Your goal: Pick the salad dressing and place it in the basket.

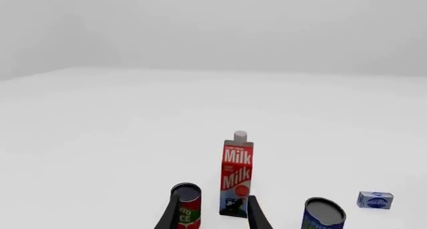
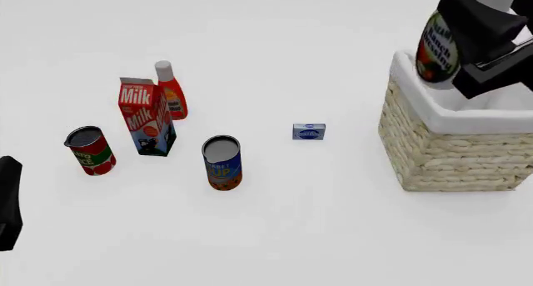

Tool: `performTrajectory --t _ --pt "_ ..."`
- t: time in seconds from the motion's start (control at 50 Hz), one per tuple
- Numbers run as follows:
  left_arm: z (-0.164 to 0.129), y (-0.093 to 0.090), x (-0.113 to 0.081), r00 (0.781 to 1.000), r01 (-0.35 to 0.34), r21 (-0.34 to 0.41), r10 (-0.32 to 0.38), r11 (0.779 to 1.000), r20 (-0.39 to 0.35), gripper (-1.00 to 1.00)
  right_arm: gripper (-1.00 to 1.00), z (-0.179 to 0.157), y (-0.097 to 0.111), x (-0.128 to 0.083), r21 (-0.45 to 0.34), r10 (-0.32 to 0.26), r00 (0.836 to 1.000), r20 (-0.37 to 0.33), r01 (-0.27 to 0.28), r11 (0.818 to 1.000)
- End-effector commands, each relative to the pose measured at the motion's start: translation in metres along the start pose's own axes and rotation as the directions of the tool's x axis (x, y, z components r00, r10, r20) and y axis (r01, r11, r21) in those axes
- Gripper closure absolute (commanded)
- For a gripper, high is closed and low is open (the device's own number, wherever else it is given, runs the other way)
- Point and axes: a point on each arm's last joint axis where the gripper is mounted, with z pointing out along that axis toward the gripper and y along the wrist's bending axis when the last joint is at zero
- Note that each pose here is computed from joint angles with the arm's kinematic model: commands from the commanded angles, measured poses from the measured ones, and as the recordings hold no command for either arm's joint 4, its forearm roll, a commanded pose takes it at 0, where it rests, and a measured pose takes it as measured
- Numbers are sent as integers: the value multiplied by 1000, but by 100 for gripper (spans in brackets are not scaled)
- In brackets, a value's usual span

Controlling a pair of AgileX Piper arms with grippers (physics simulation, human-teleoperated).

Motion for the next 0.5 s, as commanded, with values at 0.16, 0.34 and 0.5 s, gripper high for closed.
performTrajectory --t 0.16,0.34,0.5 --pt "-3 3 10 1000 1 -45 -1 999 -13 -100 100 14 -33 -17 168 -19 999 28 15 986" --pt "-3 3 11 1000 -1 -48 0 999 -24 -100 100 28 -50 -9 244 -55 998 -6 55 968" --pt "-3 2 12 999 11 -37 -12 999 -35 -100 100 45 -65 6 295 -66 997 -48 78 952"
